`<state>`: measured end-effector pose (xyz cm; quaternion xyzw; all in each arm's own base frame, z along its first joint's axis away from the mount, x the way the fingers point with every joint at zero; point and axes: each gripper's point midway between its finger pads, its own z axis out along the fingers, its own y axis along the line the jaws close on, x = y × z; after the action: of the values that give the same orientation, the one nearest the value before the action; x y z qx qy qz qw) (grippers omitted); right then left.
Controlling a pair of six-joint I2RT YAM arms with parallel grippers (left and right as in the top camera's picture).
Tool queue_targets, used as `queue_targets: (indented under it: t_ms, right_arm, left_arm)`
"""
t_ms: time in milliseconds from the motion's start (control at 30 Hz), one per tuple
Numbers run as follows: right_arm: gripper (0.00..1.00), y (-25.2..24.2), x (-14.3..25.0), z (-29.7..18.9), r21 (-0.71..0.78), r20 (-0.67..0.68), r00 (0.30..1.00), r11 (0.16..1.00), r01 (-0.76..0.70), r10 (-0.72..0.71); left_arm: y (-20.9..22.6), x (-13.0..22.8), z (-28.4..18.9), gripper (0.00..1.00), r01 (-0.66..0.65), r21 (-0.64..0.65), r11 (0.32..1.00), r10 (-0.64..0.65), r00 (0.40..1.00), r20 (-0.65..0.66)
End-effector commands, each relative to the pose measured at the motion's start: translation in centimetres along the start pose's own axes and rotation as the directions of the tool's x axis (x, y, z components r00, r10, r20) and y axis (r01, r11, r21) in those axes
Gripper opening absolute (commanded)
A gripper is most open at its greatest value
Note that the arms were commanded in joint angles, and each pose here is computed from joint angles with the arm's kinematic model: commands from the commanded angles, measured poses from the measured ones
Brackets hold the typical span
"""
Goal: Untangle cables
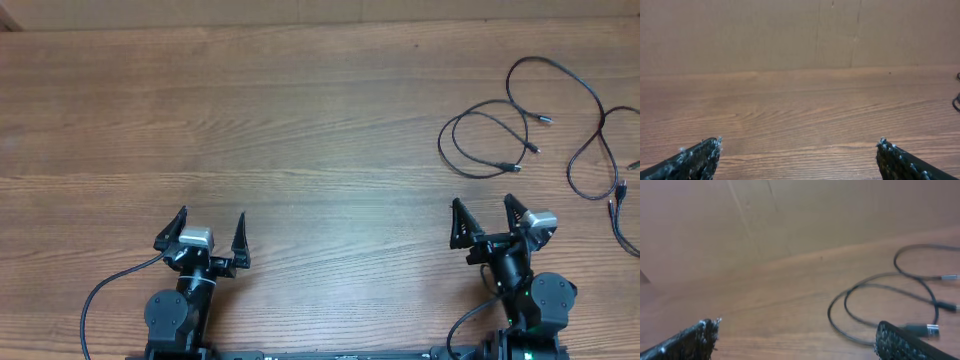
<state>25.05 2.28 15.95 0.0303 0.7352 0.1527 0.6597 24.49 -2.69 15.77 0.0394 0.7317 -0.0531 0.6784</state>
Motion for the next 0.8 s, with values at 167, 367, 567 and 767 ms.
queue_targets:
  t_ms: [167,367,567,767]
  right_arm:
    - [1.0,2.0,-1.0,-0.7,-0.061,0.071,0.99,0.99,0.124,-0.119]
    - [1.0,2.0,-1.0,-0.7,-0.062,0.073,0.99,0.99,0.124,-0.12]
    - [1.0,2.0,-1.0,-0.7,-0.062,0.073,0.99,0.99,0.124,-0.12]
    - [1.0,2.0,-1.0,-0.7,-0.062,0.073,0.99,0.99,0.124,-0.12]
  left_arm:
    - [0.2,0.1,0.0,1.0,-0.012,-0.011,1.0,0.012,1.0,0.0]
    - [0.2,0.1,0.0,1.0,-0.012,-0.011,1.0,0.012,1.0,0.0]
    - [0.2,0.1,0.0,1.0,-0.012,-0.011,1.0,0.012,1.0,-0.001]
    - [0.2,0.1,0.0,1.0,-0.012,-0.011,1.0,0.012,1.0,0.0]
